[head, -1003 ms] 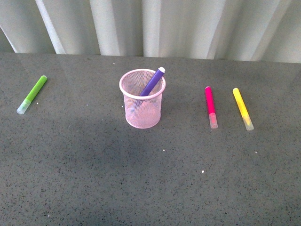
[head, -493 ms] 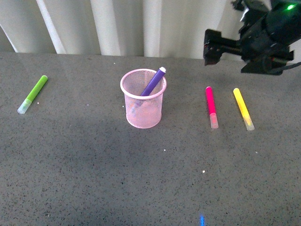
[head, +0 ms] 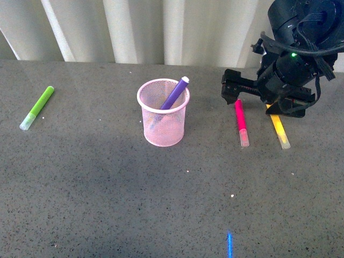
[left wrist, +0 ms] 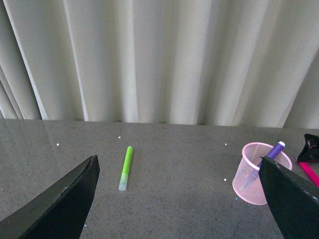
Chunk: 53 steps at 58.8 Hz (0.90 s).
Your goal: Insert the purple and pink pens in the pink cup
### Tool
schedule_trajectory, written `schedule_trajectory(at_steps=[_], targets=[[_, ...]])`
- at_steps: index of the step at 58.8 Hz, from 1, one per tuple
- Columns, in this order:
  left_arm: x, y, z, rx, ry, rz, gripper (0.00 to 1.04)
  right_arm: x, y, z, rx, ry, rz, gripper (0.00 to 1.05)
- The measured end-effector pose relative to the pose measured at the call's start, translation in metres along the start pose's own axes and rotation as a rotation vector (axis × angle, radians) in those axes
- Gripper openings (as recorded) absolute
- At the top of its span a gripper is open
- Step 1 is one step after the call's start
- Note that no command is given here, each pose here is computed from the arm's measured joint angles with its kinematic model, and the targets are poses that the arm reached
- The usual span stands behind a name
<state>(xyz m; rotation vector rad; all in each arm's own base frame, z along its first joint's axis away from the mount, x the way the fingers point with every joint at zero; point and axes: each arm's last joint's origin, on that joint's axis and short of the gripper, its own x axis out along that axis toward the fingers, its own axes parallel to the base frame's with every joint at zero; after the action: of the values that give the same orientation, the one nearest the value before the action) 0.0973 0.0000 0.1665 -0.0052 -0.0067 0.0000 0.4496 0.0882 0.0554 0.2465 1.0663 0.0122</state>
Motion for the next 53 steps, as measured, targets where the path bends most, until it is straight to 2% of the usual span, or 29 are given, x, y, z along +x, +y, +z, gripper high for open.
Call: schedule_trajectory(at_steps=[26, 34, 39, 53], targets=[[0.0, 0.0, 0.0, 0.0, 0.0, 0.0, 0.98, 0.016, -0.001, 0.004, 0.014, 0.007, -0.004, 0.98], [0.0, 0.0, 0.0, 0.0, 0.0, 0.0, 0.98, 0.02, -0.001, 0.006, 0.015, -0.001, -0.014, 0.8], [0.0, 0.0, 0.0, 0.0, 0.0, 0.0, 0.98, 0.022, -0.005, 0.009, 0.025, -0.003, -0.01, 0.63], [0.0, 0.0, 0.0, 0.0, 0.0, 0.0, 0.98, 0.021, -0.018, 0.014, 0.049, -0.008, -0.01, 0.29]])
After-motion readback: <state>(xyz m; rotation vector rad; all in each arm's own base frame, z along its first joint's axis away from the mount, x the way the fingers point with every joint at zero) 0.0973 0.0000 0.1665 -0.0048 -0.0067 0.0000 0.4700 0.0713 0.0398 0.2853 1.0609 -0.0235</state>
